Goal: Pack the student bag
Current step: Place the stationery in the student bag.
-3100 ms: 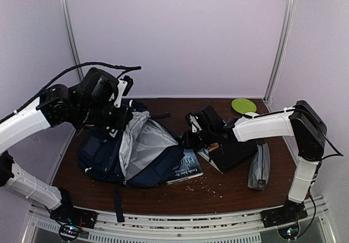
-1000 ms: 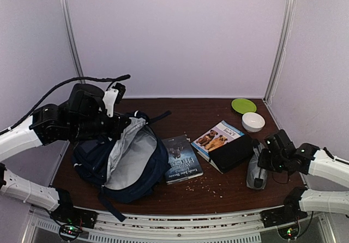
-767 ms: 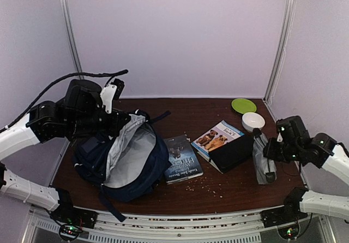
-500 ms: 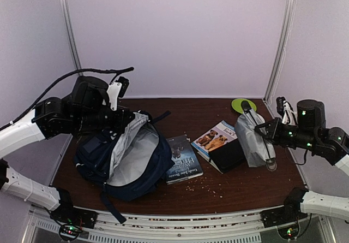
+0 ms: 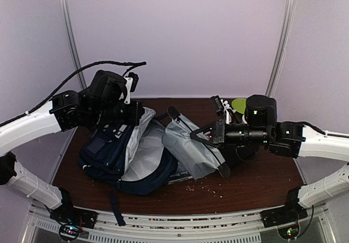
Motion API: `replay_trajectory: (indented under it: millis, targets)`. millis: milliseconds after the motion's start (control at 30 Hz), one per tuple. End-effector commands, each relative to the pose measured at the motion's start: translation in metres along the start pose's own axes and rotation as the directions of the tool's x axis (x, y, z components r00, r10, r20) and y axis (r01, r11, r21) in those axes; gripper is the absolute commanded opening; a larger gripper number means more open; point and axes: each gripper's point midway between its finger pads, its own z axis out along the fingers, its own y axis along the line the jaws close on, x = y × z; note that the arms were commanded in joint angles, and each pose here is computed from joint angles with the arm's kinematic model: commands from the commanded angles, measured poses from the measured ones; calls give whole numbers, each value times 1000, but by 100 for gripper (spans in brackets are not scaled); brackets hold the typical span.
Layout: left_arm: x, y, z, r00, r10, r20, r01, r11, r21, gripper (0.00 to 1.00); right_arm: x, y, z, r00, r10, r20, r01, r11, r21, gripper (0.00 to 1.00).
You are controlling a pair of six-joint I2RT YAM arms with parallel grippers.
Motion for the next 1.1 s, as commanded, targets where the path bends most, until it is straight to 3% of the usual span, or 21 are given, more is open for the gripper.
replay_trajectory:
  millis: [0, 100, 300, 567, 700, 933, 1067]
  targets:
    - [-71, -22, -22, 963, -152, 223, 129, 985, 115, 0, -29, 54, 6, 992, 88, 95, -58, 960, -274, 0]
    - [-71, -25, -20, 962, -166, 218, 140, 982, 130, 0, -35, 56, 19, 982, 161, 102, -118, 935, -334, 0]
    - [-78, -27, -30, 945, -227, 237, 189, 966, 175, 0, -46, 31, 51, 939, 319, 130, -269, 916, -299, 0]
    - [-89, -18, -53, 901, -313, 301, 252, 941, 224, 0, -50, -17, 83, 885, 421, 198, -409, 907, -98, 0]
    - [-91, -11, -60, 905, -294, 309, 243, 951, 193, 0, -47, -20, 104, 875, 460, 152, -453, 888, -84, 0]
    - [-73, -26, -58, 935, -270, 230, 205, 941, 271, 0, -53, -4, 145, 885, 465, 32, -460, 881, -113, 0]
    - [-71, -16, -66, 925, -287, 248, 221, 939, 262, 0, -54, -6, 159, 880, 476, 4, -470, 870, -149, 0]
